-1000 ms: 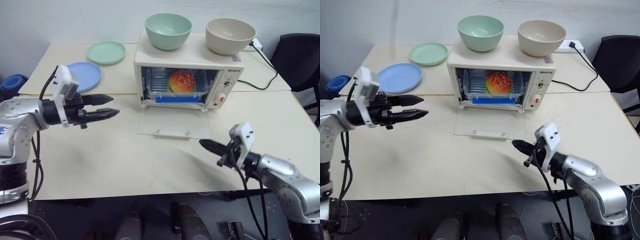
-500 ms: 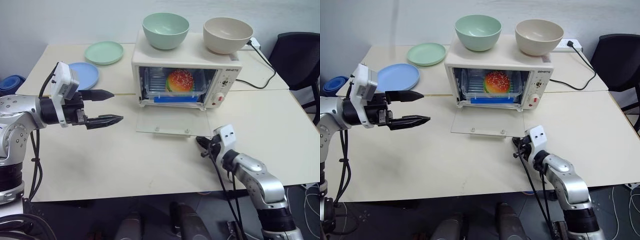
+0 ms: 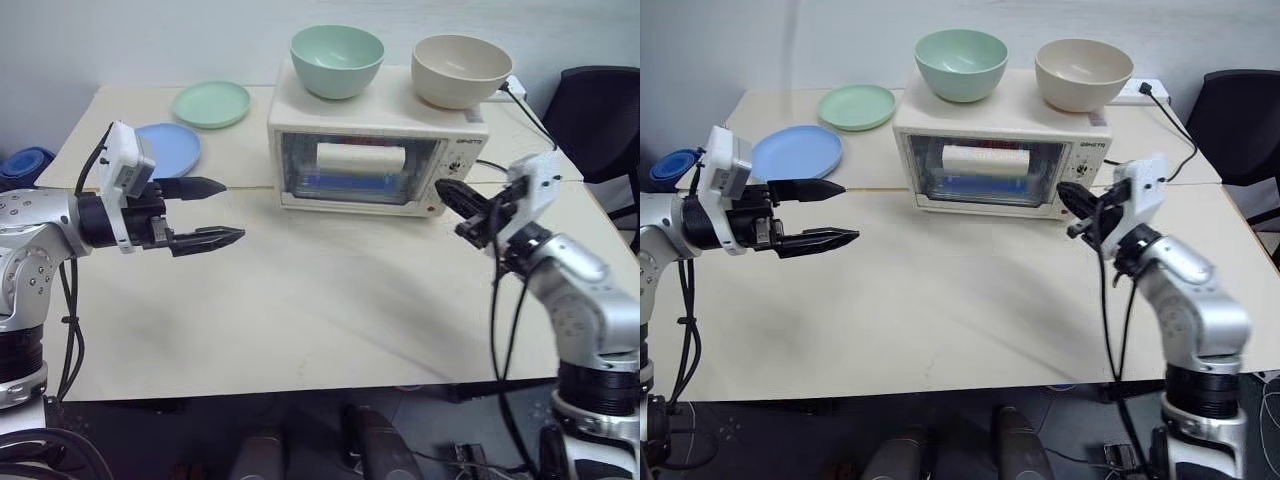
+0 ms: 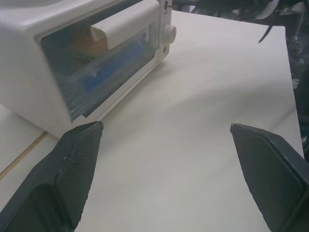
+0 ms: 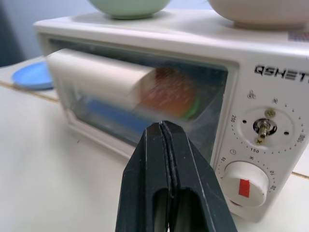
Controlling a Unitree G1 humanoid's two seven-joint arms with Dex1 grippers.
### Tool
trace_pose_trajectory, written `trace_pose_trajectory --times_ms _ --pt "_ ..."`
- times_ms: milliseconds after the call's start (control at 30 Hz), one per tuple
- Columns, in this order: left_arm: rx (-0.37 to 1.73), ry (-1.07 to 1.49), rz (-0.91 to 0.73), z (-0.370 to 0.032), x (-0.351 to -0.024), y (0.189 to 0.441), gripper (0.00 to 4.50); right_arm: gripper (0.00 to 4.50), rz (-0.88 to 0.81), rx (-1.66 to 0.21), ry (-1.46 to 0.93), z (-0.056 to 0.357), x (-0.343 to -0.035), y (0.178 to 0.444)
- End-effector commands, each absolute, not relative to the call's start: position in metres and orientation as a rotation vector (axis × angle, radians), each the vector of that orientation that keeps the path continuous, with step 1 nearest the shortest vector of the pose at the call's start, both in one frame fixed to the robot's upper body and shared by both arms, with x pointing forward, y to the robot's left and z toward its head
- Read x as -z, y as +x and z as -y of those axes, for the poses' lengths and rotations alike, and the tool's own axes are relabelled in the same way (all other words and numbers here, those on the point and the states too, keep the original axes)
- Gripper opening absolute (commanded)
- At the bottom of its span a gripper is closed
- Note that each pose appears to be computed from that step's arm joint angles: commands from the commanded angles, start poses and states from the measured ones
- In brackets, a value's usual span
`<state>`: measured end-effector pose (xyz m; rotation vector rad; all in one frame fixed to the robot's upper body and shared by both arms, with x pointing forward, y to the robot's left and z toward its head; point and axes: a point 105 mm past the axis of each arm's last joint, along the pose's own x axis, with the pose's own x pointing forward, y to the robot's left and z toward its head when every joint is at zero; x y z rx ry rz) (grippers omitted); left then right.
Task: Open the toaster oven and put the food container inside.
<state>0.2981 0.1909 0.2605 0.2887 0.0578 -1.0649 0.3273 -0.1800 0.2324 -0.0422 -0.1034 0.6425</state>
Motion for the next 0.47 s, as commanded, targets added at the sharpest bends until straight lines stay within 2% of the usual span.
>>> trace_pose_trajectory --times_ms 33,333,400,467 --pt "1.039 0.331 -0.011 -0.199 -0.275 0.292 4.5 0.87 0.044 -0.77 -0.1 0.188 -0.239 0.302" --pt "0.996 0.367 -0.015 -0.219 -0.284 0.28 4.5 3.94 -0.045 -0.85 -0.169 0.223 -0.266 0.271" --pt "0.986 0.361 -0.006 -0.222 -0.288 0.278 4.5 4.48 -0.038 -0.848 -0.206 0.223 -0.267 0.27" --pt "0.973 0.349 0.001 -0.223 -0.288 0.279 4.5 4.48 -0.042 -0.842 -0.227 0.221 -0.263 0.273"
